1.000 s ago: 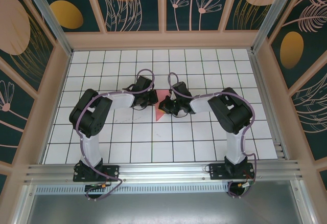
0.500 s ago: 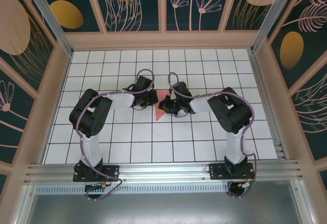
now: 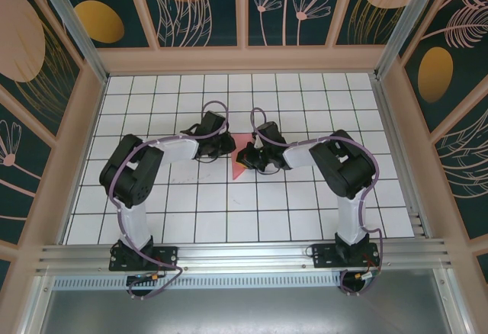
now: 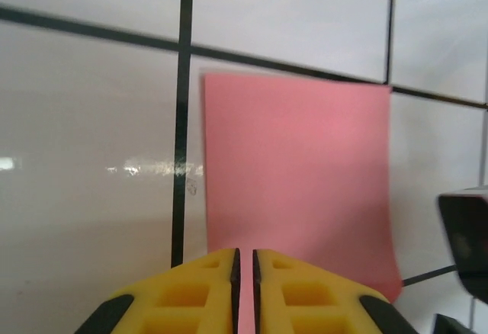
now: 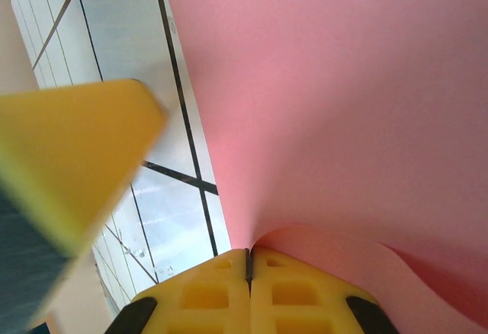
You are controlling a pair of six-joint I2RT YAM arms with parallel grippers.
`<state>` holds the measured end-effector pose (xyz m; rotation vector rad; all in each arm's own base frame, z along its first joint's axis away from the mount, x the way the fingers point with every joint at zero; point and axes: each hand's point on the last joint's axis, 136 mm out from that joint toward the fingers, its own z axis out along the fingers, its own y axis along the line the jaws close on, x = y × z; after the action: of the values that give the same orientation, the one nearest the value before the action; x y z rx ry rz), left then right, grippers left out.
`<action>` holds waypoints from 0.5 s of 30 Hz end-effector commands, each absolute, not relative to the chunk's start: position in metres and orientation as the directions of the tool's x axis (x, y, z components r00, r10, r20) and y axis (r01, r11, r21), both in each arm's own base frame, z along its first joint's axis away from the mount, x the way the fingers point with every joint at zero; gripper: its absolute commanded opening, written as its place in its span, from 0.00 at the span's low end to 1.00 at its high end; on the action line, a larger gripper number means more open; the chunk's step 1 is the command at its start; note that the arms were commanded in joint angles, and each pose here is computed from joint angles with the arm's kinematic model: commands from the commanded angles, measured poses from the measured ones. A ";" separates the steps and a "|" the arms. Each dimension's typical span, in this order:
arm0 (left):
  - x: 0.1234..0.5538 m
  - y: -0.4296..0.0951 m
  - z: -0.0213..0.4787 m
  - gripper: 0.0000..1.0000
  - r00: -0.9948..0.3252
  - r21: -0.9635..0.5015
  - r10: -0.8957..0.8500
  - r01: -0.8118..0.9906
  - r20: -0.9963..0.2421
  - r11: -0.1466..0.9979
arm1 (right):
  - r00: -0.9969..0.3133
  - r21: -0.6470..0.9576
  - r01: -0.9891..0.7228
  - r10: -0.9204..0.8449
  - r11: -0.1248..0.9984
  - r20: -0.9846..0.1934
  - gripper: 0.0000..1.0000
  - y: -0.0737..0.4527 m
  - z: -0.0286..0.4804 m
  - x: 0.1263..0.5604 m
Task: Fold a paper plane with a square sheet of paper (pick it up from the middle)
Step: Third fold the triangle at the center of the table.
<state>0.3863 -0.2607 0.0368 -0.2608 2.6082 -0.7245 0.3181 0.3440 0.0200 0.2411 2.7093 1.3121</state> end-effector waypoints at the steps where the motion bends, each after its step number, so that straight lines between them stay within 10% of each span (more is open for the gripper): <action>1: 0.395 -0.242 0.065 0.19 -0.847 -0.544 -0.368 -0.114 -0.384 0.831 | -0.979 0.733 0.125 0.201 0.669 -0.017 0.10 0.333 -0.009 0.314; 15: 0.370 -0.221 0.069 0.21 -0.833 -0.618 -0.447 -0.171 -0.325 0.768 | -0.977 0.729 0.127 0.210 0.673 -0.024 0.31 0.330 -0.008 0.313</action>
<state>0.3700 -0.2153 0.0499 -0.4613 2.5536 -0.7204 0.3192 0.3502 0.0287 0.2081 2.6885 1.3629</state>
